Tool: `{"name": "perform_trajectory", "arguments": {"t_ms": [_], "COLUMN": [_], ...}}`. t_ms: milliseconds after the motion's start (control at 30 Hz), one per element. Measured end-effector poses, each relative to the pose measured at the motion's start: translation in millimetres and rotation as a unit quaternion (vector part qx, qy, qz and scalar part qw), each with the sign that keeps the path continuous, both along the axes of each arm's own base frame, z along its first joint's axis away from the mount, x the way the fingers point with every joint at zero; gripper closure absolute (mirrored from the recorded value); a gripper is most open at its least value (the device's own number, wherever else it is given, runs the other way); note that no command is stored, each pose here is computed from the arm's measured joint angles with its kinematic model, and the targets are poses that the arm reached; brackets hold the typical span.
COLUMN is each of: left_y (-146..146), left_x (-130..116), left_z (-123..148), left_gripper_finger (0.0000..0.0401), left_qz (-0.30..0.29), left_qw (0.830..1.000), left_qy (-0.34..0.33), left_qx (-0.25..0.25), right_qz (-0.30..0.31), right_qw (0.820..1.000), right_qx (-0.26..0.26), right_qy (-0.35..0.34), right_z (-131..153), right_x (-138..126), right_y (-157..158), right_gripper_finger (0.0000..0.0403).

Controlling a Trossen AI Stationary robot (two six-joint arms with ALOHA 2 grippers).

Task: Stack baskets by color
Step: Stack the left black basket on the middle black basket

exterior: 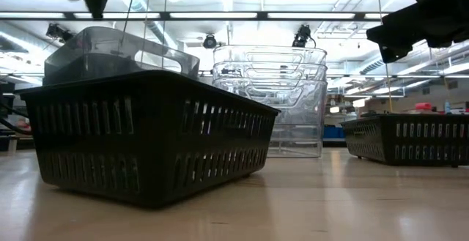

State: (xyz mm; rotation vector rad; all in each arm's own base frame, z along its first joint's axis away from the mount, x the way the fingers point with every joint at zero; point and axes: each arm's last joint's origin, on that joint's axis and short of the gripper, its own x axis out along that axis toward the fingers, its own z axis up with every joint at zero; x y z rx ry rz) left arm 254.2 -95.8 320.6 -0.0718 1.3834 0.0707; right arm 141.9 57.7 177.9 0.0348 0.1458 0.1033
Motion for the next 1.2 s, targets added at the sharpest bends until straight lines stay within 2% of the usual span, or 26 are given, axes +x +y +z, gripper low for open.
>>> {"name": "perform_trajectory", "arguments": {"t_ms": [67,167,300,533,700,900,1000,1133,1200], "left_y": [-3.3,-13.8,-36.7,-69.4,-92.5,-111.4,-119.4,-130.3,-135.1], "left_x": [5.4,16.6,34.1,63.9,83.2,105.1,103.8,99.4,93.3], "left_z": [8.5,11.3,-2.5,-40.5,-54.4,-51.5,-45.8,-38.9,-39.9], "left_gripper_finger": [0.0200,0.0214,0.0234,0.0258,0.0266,0.0255,0.0245,0.0243,0.0249], "left_qz": [0.062,0.088,0.066,0.031,-0.012,-0.030,-0.008,0.052,0.083], "left_qw": [0.997,0.988,0.979,0.979,0.986,0.992,0.993,0.984,0.980], "left_qy": [-0.039,-0.106,-0.171,-0.171,-0.142,-0.093,-0.034,0.011,0.035], "left_qx": [-0.030,-0.071,-0.091,-0.108,-0.091,-0.085,-0.112,-0.173,-0.176], "right_qz": [-0.005,-0.015,-0.005,-0.008,-0.004,-0.017,-0.009,-0.008,-0.013], "right_qw": [1.000,1.000,1.000,0.998,0.998,0.997,0.997,0.997,0.997], "right_qx": [-0.006,-0.012,-0.021,-0.051,-0.056,-0.063,-0.061,-0.064,-0.065], "right_qy": [0.000,-0.001,-0.001,-0.023,-0.036,-0.040,-0.040,-0.040,-0.040], "right_z": [-0.1,0.0,0.0,4.0,6.5,7.3,7.3,7.3,7.2], "right_x": [0.6,1.8,3.1,5.7,8.2,10.7,11.4,11.9,12.1], "right_y": [-1.7,-4.7,-7.2,-13.2,-19.7,-30.2,-33.1,-36.3,-37.7], "right_gripper_finger": [0.0239,0.0239,0.0239,0.0239,0.0239,0.0239,0.0239,0.0239,0.0239]}}
